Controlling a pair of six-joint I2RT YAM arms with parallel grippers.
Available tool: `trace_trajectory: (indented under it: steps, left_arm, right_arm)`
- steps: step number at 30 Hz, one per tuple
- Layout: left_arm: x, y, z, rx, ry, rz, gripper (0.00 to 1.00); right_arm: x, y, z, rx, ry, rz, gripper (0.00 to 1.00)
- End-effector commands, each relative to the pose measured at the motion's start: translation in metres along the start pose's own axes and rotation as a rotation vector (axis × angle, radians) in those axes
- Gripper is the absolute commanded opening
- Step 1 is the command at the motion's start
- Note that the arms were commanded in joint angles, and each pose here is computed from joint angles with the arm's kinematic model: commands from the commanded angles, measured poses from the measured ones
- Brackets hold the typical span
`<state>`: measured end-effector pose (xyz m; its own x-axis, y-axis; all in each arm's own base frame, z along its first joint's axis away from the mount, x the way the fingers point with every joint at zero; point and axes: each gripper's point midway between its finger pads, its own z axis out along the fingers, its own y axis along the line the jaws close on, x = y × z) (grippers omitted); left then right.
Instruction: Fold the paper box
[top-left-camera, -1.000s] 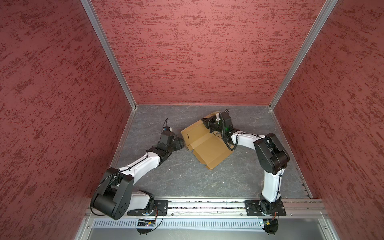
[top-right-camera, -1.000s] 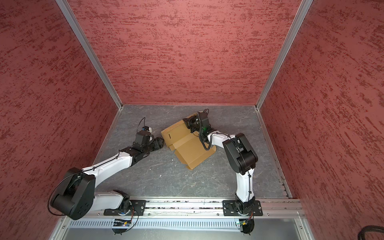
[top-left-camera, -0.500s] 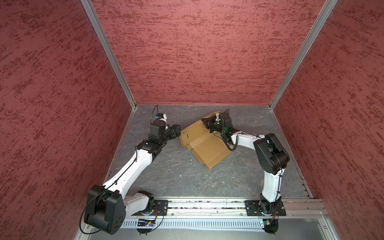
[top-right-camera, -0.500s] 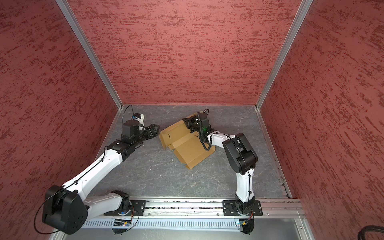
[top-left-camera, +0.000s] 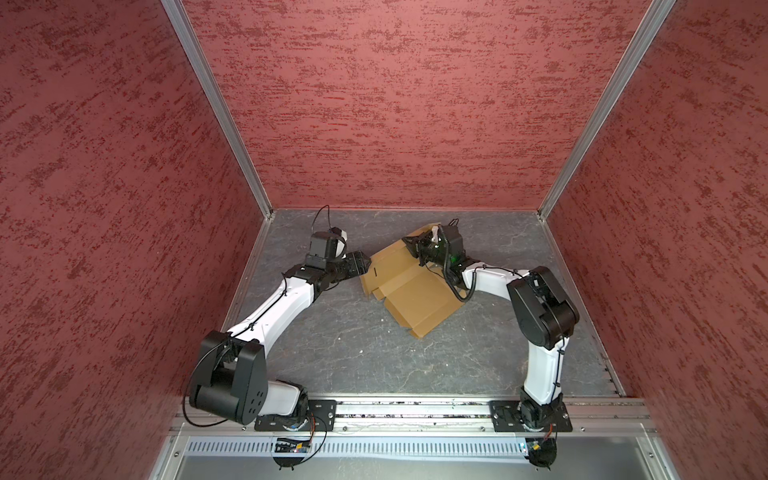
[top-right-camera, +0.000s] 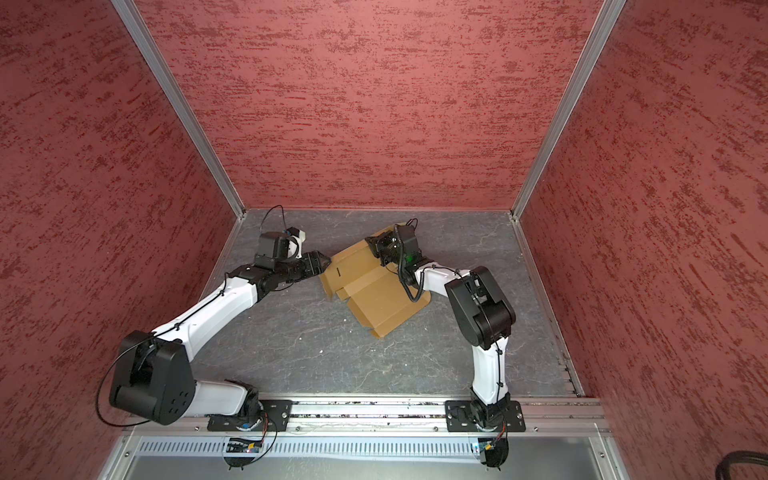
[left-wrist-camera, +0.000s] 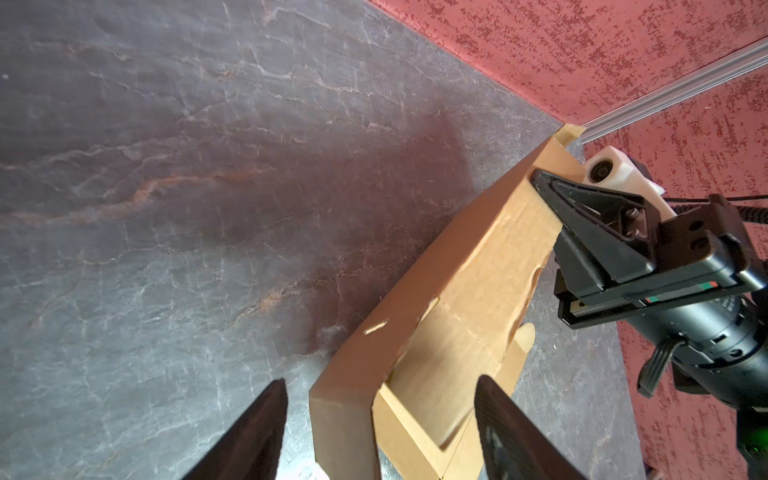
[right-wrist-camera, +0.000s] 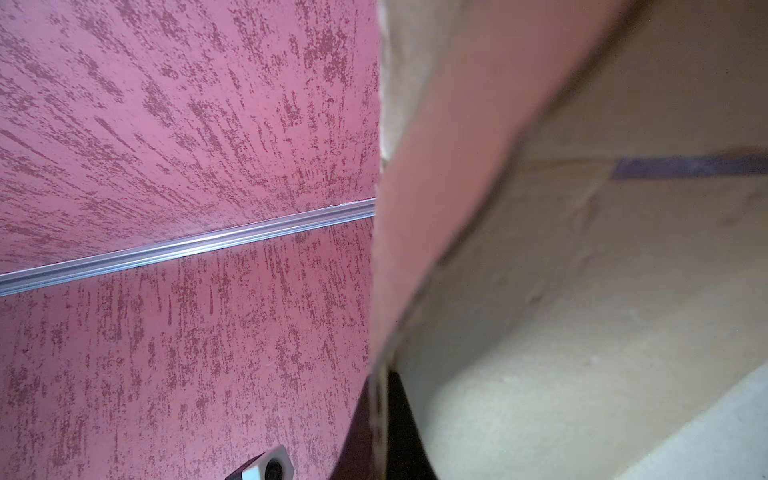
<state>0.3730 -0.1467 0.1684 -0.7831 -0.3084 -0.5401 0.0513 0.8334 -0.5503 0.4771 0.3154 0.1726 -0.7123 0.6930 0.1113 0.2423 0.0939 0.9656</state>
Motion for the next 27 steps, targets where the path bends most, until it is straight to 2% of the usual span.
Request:
trace_trajectory:
  steps: [1,17,27]
  left_arm:
    - [0.0,0.0,-0.008,0.01,0.017,0.001,0.7]
    - [0.006,0.006,0.027,-0.025,0.088,0.017,0.66]
    - [0.004,0.0,0.037,-0.008,0.067,0.005,0.65]
  right_arm:
    - [0.0,0.02,-0.008,-0.049,-0.01,0.013,0.06]
    - [0.0,0.018,-0.004,-0.046,-0.007,0.019,0.06]
    - [0.0,0.017,-0.003,-0.051,-0.006,0.024,0.06]
